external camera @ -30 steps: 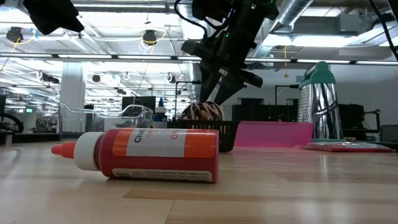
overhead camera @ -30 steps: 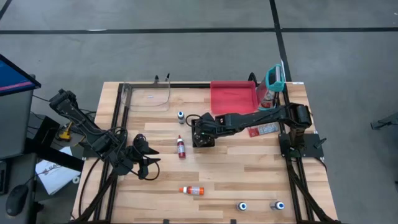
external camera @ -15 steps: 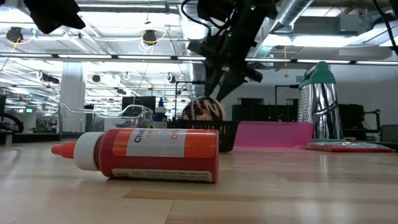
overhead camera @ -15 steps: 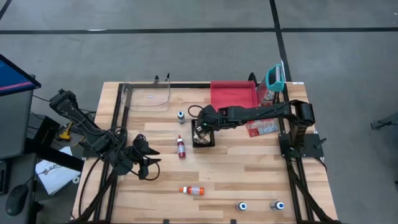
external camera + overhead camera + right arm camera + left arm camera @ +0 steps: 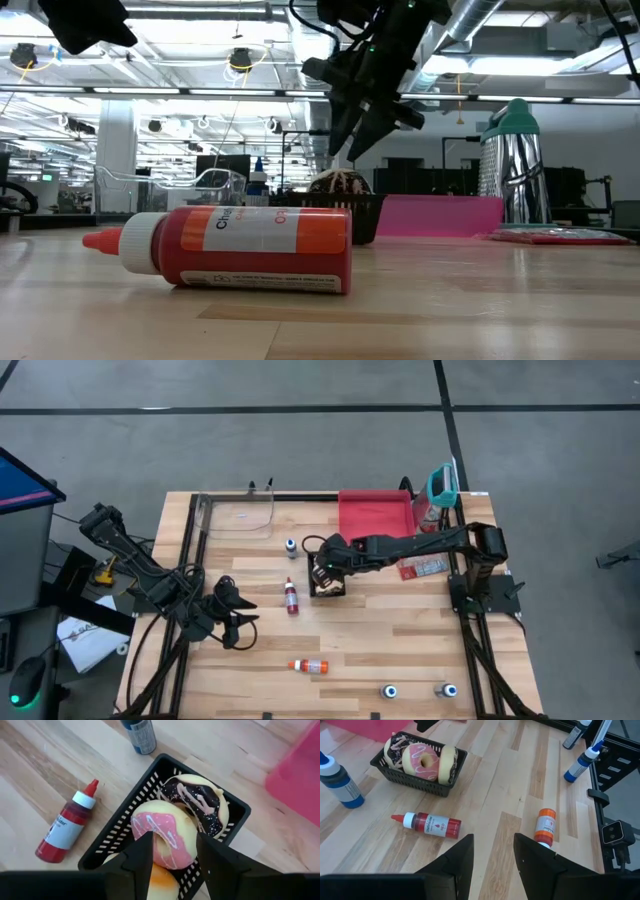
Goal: Pick & Place Food Item
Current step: Put the red food coloring bottle into the transparent bin
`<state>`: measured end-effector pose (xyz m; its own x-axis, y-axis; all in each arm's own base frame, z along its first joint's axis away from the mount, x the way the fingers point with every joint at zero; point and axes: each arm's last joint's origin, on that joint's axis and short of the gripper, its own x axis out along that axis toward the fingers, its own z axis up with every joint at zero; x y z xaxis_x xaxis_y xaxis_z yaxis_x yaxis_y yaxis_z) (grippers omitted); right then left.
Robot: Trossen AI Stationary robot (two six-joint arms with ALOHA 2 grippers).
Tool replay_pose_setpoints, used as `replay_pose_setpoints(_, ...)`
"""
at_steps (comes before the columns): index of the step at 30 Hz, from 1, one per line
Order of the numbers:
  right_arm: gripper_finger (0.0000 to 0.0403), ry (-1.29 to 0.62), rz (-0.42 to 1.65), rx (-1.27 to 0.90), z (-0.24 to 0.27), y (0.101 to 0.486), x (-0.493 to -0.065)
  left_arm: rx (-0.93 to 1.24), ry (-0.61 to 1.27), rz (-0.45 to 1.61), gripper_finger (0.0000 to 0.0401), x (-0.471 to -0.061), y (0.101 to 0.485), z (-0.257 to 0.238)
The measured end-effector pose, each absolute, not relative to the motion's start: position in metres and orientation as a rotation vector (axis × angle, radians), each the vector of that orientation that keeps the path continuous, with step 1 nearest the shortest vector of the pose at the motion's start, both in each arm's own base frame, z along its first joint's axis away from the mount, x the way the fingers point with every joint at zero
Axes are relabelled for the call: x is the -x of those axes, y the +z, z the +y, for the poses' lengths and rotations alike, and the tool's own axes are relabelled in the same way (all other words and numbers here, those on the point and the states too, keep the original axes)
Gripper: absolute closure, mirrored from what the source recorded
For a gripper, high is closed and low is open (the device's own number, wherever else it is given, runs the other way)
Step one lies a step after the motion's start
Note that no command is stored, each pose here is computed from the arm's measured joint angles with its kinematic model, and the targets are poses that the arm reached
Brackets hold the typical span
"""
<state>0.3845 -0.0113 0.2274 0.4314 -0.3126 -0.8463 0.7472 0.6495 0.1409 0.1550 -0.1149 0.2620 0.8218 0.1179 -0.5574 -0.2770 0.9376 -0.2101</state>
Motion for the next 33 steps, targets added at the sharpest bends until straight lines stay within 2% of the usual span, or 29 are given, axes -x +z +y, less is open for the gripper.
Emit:
replay_pose_setpoints(6, 0.026, -0.686, 0.917, -0.54, -0.001, 0.239, -0.375, 0.288, 0.207, 0.583, 0.0265, -0.155, 0.261, -0.115)
replay_pose_setpoints(14, 0.026, -0.724, 0.923, -0.505, 0.041, 0.283, -0.327, 0.35, 0.313, 0.645, 0.0265, -0.16, 0.254, -0.102)
replay_pose_setpoints(21, 0.026, -0.785, 0.786, -0.609, 0.076, 0.314, -0.288, 0.648, 0.481, 0.685, 0.0265, -0.207, 0.239, -0.064)
replay_pose_setpoints(25, 0.026, -0.804, 0.763, -0.652, 0.09, 0.321, -0.27, 0.737, 0.579, 0.673, 0.0264, -0.233, 0.225, -0.036)
replay_pose_setpoints(28, 0.026, -0.829, 0.783, -0.666, 0.101, 0.321, -0.258, 0.814, 0.603, 0.688, 0.0249, -0.249, 0.213, -0.017)
replay_pose_setpoints(33, 0.026, -0.846, 0.767, -0.683, 0.118, 0.324, -0.24, 0.909, 0.683, 0.726, 0.0193, -0.265, 0.188, 0.001)
